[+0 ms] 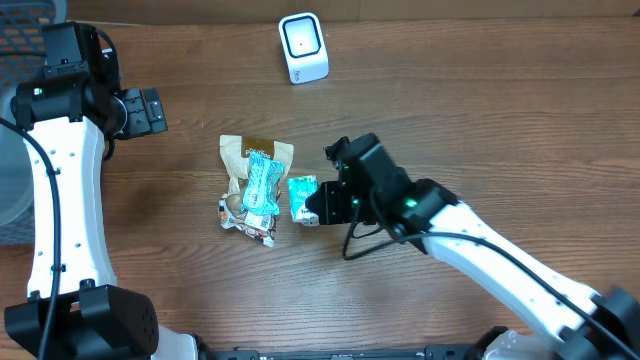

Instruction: Scan the item barcode

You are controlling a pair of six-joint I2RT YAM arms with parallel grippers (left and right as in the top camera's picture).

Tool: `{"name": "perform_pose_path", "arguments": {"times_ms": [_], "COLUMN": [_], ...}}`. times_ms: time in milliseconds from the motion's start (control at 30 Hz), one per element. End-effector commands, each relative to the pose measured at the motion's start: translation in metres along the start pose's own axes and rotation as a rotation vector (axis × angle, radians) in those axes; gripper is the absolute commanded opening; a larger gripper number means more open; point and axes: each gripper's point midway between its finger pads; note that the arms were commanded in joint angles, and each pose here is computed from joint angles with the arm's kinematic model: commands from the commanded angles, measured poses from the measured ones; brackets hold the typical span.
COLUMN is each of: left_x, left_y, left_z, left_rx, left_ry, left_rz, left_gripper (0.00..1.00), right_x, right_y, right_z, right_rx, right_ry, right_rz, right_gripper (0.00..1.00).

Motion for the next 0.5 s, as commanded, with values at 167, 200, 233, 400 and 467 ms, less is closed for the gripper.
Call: {"name": "perform_pose_path", "arguments": {"times_ms": [167,200,233,400,467], "left_x": [0.006,0.006,0.006,0.006,0.006], "left_y": [0.004,0.004,0.004,0.004,0.004], "left_z": [0.009,0.009,0.009,0.009,0.009], "left_rx": [0.009,0.009,0.009,0.009,0.009], "left_ry": [-0.031,-0.031,-0.031,-0.031,-0.031], "left_rz": [-0.015,-0.015,-0.015,-0.015,-0.015], "left_gripper": [1.00,1.00,1.00,0.99,1.00], "right_x": [0.002,0.001,0.000,-0.006,-0.007], "right_y": [0.058,0.061,0.064,0.071,0.070], "right_z": [0.087,0.098,0.110,0.155,0.168], "right_rx": [0.439,0.492,0.554,0.793,0.855], "right_ry": [0.089,0.107,0.129,0.218,0.232], "right_rz": [0.105,0.116,0.130,0.177,0.190], "right_gripper": [0.04,0.04,0.04,0.04,0.04]}}
Point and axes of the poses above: each gripper's point midway between its finger pads, its own z axis back along the fingers, its own y axis along the line the jaws close on, x = y × z, and after that the axes turned 8 degrees about -z, right-handed
